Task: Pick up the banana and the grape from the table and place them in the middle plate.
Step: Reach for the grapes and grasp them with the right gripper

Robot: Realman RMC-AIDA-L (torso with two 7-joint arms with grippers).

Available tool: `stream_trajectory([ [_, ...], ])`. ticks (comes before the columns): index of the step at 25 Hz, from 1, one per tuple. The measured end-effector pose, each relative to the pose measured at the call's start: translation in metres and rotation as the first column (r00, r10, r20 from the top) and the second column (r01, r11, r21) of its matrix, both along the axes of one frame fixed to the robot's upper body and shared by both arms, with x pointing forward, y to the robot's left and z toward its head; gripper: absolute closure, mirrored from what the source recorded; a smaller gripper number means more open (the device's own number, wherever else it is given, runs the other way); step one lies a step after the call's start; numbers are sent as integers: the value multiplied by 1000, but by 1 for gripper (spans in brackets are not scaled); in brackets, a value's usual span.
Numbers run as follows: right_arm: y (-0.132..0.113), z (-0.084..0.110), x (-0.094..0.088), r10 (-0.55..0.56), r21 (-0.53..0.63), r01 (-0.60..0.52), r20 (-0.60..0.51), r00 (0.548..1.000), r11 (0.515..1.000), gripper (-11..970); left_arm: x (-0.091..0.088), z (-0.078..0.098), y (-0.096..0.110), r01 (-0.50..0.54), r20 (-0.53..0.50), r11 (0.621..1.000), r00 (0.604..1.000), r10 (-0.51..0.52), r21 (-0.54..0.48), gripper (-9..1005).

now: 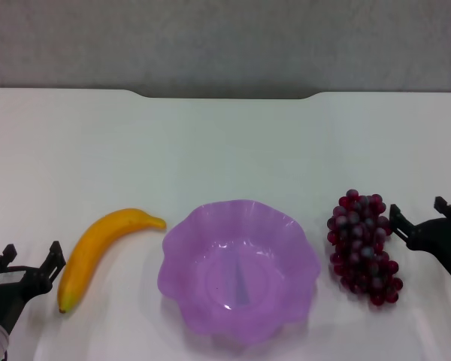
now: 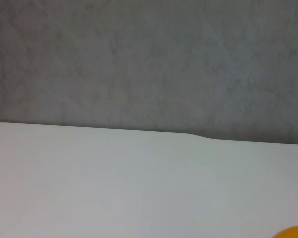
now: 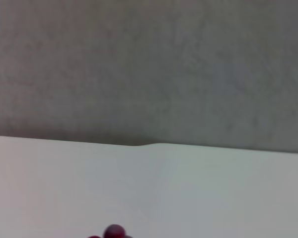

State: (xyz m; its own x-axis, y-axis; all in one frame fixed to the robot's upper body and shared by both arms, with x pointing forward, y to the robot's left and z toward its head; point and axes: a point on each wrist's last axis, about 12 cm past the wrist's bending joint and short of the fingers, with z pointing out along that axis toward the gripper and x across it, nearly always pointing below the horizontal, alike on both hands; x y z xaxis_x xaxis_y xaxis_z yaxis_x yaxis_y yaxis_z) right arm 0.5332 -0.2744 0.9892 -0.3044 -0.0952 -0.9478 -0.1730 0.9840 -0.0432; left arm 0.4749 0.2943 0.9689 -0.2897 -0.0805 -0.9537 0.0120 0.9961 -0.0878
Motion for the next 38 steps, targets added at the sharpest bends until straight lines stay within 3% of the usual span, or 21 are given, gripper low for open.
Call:
stream_trajectory([
  [5,21,9,2,59,-60,-57,31,998,997,130,-4,-2,3,-8,-9,1000,1000,8,5,180],
  [11,37,21,5,80,-131,-83,-32,996,988,141,-5,-3,4,-10,-13,1000,1000,10,6,179],
  [18,41,38,18,116,-35,-125,-195,974,991,153,-5,-3,4,-10,-12,1000,1000,10,6,179],
  [24,43,40,29,159,-3,-167,-302,940,986,164,-3,-1,3,-6,-8,1000,1000,6,5,179],
  [30,58,43,33,214,8,-224,-333,918,975,175,-3,-2,3,-6,-8,1000,1000,6,5,179],
  [38,56,36,32,215,5,-230,-373,902,973,189,-2,-1,2,-5,-7,1000,1000,5,4,179],
])
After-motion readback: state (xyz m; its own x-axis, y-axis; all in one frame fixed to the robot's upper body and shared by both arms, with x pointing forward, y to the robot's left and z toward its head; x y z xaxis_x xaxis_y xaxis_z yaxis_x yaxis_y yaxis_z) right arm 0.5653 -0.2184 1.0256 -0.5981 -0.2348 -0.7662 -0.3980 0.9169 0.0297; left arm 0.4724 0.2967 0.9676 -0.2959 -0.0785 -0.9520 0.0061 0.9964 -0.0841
